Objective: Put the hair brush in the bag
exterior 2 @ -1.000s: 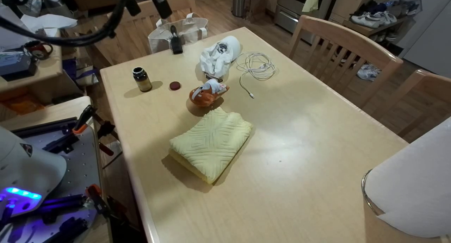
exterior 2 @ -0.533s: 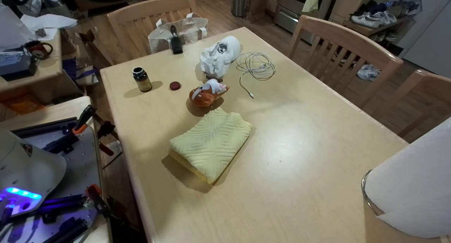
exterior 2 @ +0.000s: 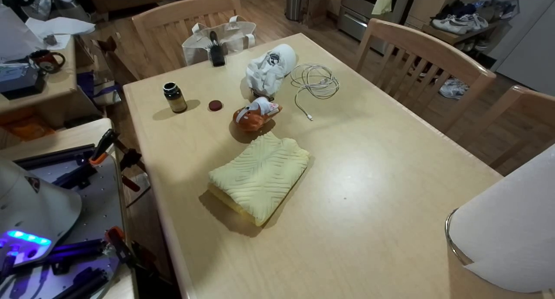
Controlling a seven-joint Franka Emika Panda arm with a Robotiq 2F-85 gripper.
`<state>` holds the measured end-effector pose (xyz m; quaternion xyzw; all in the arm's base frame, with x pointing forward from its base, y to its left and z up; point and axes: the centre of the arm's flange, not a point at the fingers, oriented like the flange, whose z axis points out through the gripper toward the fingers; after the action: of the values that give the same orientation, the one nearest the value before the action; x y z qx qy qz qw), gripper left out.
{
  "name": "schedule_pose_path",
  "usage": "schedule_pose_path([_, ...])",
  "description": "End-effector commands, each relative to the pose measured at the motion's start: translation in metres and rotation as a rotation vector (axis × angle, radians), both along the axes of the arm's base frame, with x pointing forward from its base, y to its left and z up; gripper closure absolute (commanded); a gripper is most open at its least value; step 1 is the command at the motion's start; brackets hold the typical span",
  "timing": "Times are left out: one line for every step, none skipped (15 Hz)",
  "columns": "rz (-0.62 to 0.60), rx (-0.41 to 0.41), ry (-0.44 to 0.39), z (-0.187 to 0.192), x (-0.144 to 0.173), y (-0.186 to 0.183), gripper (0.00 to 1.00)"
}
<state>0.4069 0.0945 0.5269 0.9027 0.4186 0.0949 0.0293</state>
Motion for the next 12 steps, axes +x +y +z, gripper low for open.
schedule_pose_path([0.189, -0.013, 0.045, 0.013, 0.039, 0.068, 0.00])
schedule_pose_path([0.226, -0.041, 0.069, 0.011, 0.045, 0.087, 0.00])
schedule_pose_path([0.265, -0.053, 0.095, 0.007, 0.051, 0.105, 0.00])
schedule_pose_path([0.298, -0.057, 0.130, 0.001, 0.059, 0.120, 0.00])
schedule_pose_path([0.310, -0.076, 0.150, -0.009, 0.068, 0.135, 0.00])
schedule_pose_path([0.336, -0.074, 0.167, -0.018, 0.075, 0.147, 0.00])
schedule_pose_path([0.352, -0.080, 0.174, -0.028, 0.083, 0.157, 0.00])
schedule_pose_path([0.375, -0.067, 0.158, -0.041, 0.091, 0.169, 0.00])
schedule_pose_path([0.408, -0.060, 0.170, -0.053, 0.095, 0.175, 0.00])
schedule_pose_path([0.417, -0.062, 0.172, -0.060, 0.097, 0.172, 0.00])
schedule_pose_path([0.370, -0.082, 0.166, -0.055, 0.078, 0.168, 0.00])
schedule_pose_path([0.382, -0.082, 0.175, -0.064, 0.084, 0.172, 0.00])
